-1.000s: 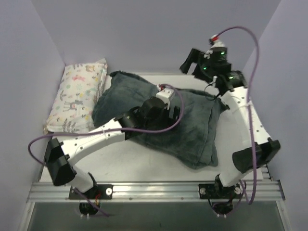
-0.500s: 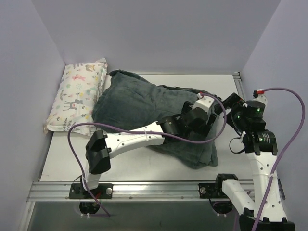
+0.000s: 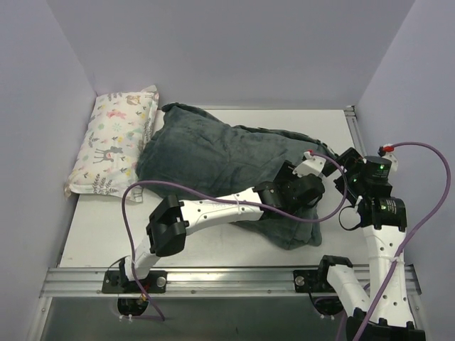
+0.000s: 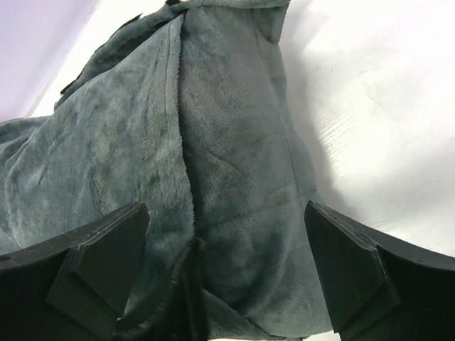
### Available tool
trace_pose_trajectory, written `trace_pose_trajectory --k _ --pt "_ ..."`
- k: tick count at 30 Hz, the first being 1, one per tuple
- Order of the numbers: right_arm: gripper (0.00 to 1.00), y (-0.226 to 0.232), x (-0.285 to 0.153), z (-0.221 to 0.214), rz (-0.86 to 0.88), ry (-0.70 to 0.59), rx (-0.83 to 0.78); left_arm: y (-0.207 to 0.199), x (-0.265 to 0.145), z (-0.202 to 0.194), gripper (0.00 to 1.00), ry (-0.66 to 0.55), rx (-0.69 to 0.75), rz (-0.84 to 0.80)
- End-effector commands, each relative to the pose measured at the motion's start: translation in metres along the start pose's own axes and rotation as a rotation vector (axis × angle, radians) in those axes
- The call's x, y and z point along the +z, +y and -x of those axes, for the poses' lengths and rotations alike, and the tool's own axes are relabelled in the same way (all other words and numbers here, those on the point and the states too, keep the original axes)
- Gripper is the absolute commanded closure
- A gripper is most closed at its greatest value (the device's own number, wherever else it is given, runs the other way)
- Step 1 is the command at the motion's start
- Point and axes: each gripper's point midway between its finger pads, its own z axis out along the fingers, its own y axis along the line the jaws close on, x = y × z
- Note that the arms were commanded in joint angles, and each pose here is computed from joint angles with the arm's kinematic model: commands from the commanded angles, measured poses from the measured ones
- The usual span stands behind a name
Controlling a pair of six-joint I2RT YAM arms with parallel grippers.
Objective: Remove the pillowcase from the pillow
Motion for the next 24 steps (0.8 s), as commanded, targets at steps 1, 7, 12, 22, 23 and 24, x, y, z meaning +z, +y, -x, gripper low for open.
trace_pose_trajectory --k 1,7,12,22,23,24 --pt "0.01 0.0 0.001 -0.003 0.008 0.013 0.01 0.027 -0.014 0.025 0.33 -0.053 -0.042 0.103" --pt "0.04 0.006 0.008 -0.013 0.044 0.061 0.009 0.052 -0.027 0.04 0.68 -0.083 -0.085 0.144" --pt "0.09 0.012 0.012 -0.021 0.088 0.096 -0.007 0.087 -0.034 0.051 0.81 -0.097 -0.157 0.19" --pt "0.09 0.052 0.013 -0.049 0.154 0.133 -0.243 0.148 -0.035 0.043 0.89 -0.066 -0.276 0.228" --pt "0.09 0.06 0.012 -0.058 0.17 0.153 -0.279 0.153 -0.035 0.036 0.89 -0.056 -0.281 0.232" --pt "0.09 0.063 0.013 -0.062 0.17 0.16 -0.295 0.161 -0.033 0.033 0.89 -0.051 -0.302 0.244"
